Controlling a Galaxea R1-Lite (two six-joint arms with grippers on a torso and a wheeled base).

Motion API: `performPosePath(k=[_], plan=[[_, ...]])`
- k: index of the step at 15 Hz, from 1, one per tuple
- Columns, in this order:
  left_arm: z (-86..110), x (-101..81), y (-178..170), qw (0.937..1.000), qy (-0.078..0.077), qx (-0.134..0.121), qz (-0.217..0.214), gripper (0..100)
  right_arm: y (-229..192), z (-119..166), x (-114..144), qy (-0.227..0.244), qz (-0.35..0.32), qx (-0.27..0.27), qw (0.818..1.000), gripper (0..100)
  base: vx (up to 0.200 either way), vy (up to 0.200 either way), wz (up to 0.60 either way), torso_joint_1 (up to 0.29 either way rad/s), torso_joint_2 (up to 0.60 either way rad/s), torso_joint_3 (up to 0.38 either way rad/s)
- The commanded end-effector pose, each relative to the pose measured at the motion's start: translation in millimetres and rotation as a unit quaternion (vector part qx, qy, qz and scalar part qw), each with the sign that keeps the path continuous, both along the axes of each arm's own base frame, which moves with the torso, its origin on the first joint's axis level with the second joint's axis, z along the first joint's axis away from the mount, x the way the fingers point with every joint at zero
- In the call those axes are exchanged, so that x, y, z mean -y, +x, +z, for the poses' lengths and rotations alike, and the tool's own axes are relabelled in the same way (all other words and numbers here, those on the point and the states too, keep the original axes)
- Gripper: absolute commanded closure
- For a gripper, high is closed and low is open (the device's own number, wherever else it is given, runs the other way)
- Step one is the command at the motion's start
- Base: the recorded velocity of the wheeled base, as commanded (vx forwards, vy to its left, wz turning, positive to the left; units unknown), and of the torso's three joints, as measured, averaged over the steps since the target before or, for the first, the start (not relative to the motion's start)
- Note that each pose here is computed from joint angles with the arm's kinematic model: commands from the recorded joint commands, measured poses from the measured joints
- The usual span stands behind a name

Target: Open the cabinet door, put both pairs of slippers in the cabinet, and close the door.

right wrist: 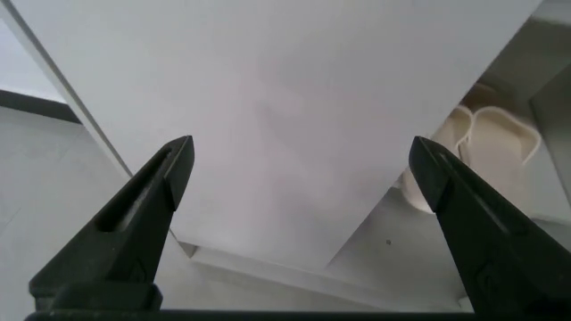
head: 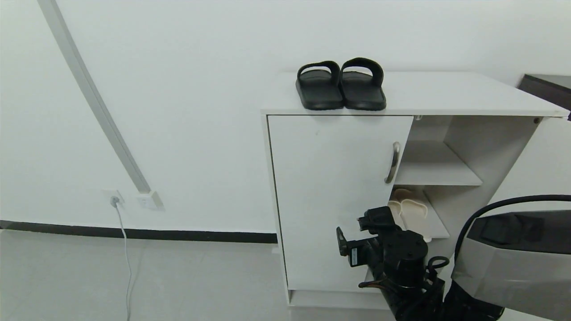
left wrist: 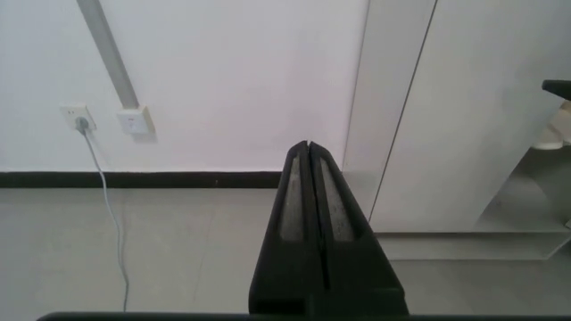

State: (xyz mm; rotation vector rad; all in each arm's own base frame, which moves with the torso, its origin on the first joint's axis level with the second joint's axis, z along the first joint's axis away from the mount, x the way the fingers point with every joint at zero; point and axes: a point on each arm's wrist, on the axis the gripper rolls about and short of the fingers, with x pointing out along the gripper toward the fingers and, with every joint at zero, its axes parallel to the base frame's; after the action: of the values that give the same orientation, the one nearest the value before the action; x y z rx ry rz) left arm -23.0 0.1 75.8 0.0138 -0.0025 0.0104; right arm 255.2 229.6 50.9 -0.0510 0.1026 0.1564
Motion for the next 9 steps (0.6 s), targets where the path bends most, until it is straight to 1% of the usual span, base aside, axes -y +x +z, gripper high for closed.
performPosePath(k=[1,4,9], plan=[[0.1,0.0,0.1,1.0000,0.000,-0.001,0.000,100,0.0,-0.7,0.1,-0.001,0.000,-0.001,1.000,0,0.000,0.000,0.00,0.134,-0.47,-0.344],[0.1,0.0,0.1,1.0000,0.000,-0.001,0.000,100,-0.1,-0.3,-0.5,0.000,0.001,0.000,1.000,0,0.000,0.000,0.00,0.141,-0.47,-0.321],[0.1,0.0,0.1,1.0000,0.000,-0.001,0.000,100,-0.5,-0.1,-0.9,0.001,0.001,0.001,1.000,0,0.000,0.000,0.00,0.174,-0.49,-0.319]])
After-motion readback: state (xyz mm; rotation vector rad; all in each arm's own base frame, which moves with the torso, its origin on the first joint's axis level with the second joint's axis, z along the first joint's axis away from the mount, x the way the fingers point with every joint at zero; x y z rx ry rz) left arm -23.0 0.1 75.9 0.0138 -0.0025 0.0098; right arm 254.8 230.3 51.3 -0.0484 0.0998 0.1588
